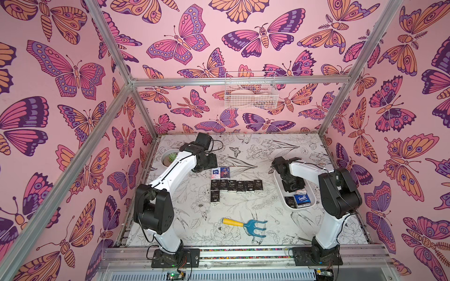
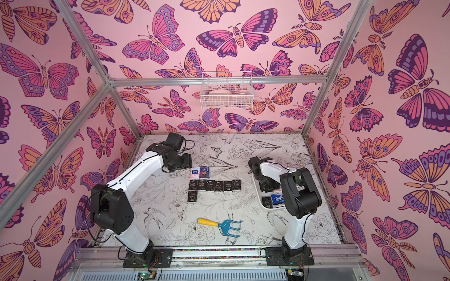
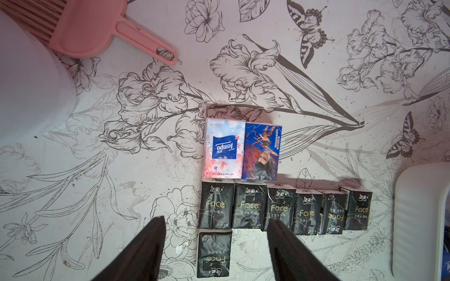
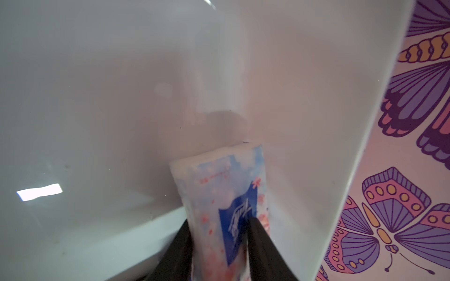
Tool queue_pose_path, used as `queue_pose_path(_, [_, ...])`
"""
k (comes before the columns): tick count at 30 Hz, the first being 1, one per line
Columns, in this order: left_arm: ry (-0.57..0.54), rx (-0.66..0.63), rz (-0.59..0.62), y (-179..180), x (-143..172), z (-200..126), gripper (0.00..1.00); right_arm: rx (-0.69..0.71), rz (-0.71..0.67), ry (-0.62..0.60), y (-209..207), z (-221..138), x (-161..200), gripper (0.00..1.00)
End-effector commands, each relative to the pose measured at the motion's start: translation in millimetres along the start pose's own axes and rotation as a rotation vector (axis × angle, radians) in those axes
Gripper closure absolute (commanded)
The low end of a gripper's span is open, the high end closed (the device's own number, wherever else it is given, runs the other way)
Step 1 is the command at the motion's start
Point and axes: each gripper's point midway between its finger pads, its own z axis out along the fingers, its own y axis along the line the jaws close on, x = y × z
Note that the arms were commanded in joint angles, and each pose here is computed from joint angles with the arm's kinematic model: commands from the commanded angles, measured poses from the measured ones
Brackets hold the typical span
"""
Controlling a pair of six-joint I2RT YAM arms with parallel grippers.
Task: Take the pocket tissues out of the storage box
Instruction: Pick up the pocket tissues from the storage box, then place the pocket tissues at the center of the board.
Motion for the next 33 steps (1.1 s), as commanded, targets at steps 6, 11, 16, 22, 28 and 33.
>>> queue_pose_path(6, [-0.001, 0.002, 0.009, -1, -1, -3, 0.28, -0.052, 0.051, -0.059, -8, -29, -11, 0.74])
queue_pose_path(11, [-0.007, 0.009, 0.009, -2, -2, -6, 0.28, -0.084, 0.096, -0.146, -26, -68, -21, 0.76])
queue_pose_path(16, [-0.014, 0.011, 0.011, -3, -5, -7, 0.28, -0.142, 0.085, -0.278, -15, -120, -42, 0.76])
queue_pose_path(22, [0.000, 0.004, 0.002, -2, -2, -3, 0.28, -0.315, 0.057, -0.464, 63, -183, -88, 0.76])
queue_pose_path(28, [0.005, -0.017, 0.004, 3, 1, -3, 0.28, -0.413, 0.087, -0.545, 133, -199, -131, 0.75])
queue_pose_path(33, [0.005, -0.020, 0.003, 4, 1, -3, 0.28, -0.437, 0.100, -0.537, 170, -176, -149, 0.74])
